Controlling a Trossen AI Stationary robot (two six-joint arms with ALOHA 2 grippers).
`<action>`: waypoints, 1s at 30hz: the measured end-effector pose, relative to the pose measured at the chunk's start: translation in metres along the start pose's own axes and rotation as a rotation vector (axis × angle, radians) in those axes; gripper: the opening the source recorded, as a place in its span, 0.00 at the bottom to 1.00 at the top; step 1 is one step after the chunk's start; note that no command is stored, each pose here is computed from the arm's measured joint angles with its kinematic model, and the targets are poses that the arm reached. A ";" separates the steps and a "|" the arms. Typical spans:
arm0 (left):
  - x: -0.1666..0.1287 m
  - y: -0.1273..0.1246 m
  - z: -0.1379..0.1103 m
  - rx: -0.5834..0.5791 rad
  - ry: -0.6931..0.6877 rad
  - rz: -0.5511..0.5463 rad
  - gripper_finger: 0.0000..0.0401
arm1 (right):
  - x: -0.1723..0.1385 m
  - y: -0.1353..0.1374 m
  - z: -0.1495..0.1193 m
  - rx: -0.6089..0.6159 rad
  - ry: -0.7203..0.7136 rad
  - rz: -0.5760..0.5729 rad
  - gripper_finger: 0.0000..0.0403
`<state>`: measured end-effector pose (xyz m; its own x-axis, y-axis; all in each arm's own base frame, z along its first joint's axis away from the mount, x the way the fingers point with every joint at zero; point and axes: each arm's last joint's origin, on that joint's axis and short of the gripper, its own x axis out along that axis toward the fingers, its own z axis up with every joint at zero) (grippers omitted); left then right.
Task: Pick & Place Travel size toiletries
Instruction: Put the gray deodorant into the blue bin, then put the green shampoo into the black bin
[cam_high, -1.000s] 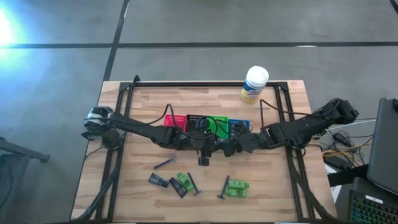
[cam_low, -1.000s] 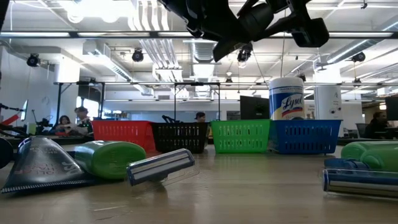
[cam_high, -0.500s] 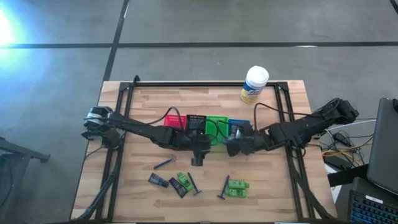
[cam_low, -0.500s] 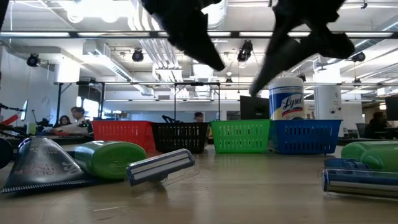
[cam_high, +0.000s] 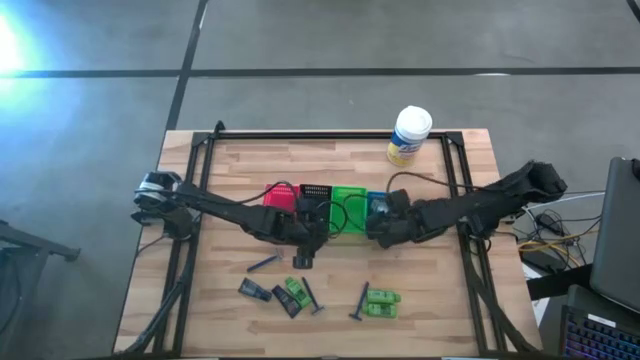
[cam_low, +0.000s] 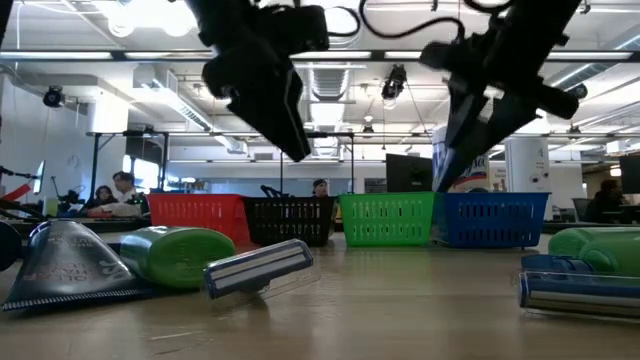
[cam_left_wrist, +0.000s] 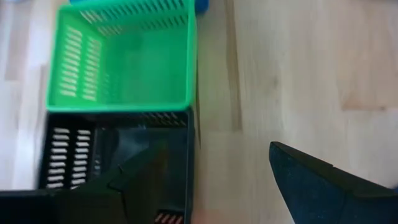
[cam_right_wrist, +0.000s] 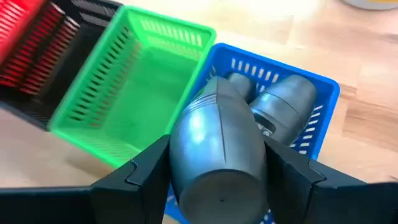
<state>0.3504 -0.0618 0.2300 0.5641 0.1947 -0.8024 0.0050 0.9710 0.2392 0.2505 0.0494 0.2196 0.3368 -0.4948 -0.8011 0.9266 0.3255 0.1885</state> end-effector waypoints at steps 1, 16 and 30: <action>0.001 0.000 -0.003 0.001 0.009 -0.004 0.70 | 0.004 0.002 -0.003 -0.009 -0.007 -0.015 0.49; -0.009 0.004 -0.041 0.003 0.068 -0.060 0.69 | 0.038 0.016 -0.024 -0.012 -0.069 -0.136 0.60; -0.024 -0.004 -0.070 -0.035 0.113 -0.190 0.69 | 0.019 0.015 -0.019 -0.058 -0.065 -0.069 0.90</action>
<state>0.2795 -0.0604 0.2102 0.4597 0.0204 -0.8878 0.0728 0.9955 0.0606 0.2679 0.0606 0.1961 0.2847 -0.5681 -0.7722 0.9372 0.3344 0.0996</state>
